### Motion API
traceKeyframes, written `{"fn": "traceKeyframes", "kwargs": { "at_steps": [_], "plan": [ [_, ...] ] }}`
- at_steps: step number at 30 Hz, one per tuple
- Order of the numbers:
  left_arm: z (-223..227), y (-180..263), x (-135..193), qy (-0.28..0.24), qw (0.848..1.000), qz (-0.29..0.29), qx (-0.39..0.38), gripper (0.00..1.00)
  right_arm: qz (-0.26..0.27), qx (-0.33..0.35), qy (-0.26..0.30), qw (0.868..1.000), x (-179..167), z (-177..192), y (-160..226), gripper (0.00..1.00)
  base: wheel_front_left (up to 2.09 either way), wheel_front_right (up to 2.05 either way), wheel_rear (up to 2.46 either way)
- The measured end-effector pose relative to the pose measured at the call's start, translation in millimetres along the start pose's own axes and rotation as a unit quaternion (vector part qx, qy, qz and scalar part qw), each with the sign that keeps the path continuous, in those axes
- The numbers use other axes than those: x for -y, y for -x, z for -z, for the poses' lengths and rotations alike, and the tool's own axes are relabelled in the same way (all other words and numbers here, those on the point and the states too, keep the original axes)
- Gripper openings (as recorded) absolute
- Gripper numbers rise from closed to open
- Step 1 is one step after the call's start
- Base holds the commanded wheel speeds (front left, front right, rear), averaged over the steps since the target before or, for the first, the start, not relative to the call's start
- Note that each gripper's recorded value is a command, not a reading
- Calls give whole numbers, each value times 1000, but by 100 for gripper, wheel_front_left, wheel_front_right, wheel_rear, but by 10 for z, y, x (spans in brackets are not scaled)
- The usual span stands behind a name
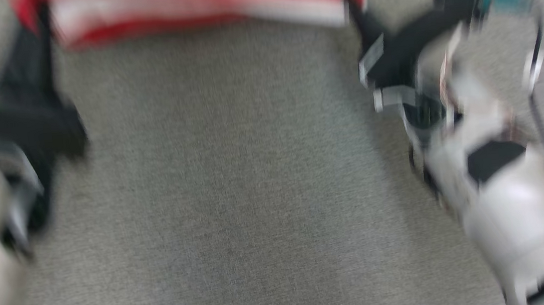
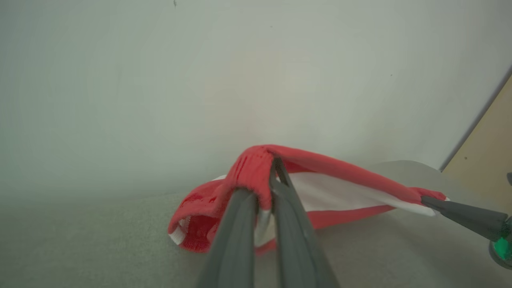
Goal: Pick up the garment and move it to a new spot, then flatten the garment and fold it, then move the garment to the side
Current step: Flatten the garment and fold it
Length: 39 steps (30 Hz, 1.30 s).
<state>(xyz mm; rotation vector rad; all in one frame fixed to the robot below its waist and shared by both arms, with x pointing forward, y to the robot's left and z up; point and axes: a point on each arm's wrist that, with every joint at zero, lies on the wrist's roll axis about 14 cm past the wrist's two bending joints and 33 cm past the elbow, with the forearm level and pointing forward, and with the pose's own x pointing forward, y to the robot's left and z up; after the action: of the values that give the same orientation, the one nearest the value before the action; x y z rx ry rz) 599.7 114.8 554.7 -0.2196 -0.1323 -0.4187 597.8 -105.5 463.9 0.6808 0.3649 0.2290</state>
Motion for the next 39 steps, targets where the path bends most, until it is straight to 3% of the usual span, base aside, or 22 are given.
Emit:
{"fn": "traceKeyframes", "kwargs": {
  "at_steps": [12,24,32,39],
  "plan": [
    [403,1467,823,50,997,3,-62,0,40,-34,-67,996,485,595,1388,0,0,0,0],
    [735,2245,1220,68,990,8,-123,0,83,-60,-115,988,508,1069,2575,0,0,0,0],
    [716,2270,1210,64,991,7,-113,0,63,-30,-133,989,399,965,2598,0,0,0,0],
    [520,2057,1031,49,996,-1,-74,0,10,10,-108,994,175,557,2098,0,0,0,0]
  ]
}}
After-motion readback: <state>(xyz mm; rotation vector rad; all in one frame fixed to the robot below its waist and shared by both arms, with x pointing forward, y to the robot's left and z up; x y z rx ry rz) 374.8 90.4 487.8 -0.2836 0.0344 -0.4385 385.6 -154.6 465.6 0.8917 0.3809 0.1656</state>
